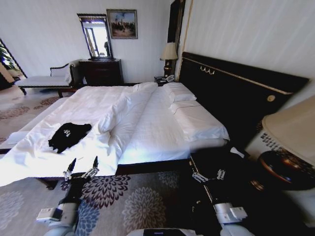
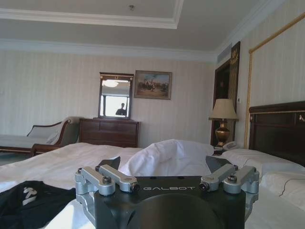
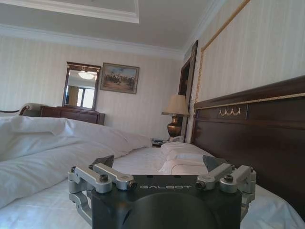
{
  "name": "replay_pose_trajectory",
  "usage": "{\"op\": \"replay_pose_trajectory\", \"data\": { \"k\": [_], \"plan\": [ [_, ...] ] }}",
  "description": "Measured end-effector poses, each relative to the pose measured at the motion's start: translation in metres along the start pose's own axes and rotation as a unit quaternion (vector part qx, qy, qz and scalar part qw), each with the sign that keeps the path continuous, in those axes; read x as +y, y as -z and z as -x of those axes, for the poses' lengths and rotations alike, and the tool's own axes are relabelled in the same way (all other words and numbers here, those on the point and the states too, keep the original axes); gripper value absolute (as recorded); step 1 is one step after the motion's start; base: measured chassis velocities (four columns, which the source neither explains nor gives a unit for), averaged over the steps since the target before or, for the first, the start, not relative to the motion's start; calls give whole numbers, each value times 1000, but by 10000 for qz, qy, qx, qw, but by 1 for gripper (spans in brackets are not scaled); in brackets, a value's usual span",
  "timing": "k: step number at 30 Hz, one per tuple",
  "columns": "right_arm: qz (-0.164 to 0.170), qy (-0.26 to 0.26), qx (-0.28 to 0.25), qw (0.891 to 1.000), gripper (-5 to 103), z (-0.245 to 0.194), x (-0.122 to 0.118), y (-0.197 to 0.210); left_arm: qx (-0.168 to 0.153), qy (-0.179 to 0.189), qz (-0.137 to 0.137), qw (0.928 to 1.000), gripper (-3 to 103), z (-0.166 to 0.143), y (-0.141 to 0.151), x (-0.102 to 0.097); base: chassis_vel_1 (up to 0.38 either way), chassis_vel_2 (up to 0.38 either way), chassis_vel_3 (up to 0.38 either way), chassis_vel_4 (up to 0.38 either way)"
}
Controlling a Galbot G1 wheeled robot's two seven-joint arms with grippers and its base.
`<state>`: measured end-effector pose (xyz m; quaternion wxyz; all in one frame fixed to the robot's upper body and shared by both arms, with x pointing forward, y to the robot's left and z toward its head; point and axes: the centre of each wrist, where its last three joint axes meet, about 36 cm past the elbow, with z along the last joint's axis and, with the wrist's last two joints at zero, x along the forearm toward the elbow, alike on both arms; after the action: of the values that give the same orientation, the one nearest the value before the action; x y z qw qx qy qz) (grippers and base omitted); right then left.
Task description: Fold the clothes on the bed.
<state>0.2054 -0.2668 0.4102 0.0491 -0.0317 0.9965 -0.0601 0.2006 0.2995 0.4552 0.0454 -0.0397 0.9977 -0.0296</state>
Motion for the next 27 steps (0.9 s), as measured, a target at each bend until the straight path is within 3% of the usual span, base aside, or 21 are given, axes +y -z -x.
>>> {"op": "replay_pose_trajectory", "data": {
  "k": [27],
  "plan": [
    [-6,-35,51,10000,100,0,0,-4,22,33,-17,10000,100,-2,-4,3,-136,139,138,-130]
  ]
}}
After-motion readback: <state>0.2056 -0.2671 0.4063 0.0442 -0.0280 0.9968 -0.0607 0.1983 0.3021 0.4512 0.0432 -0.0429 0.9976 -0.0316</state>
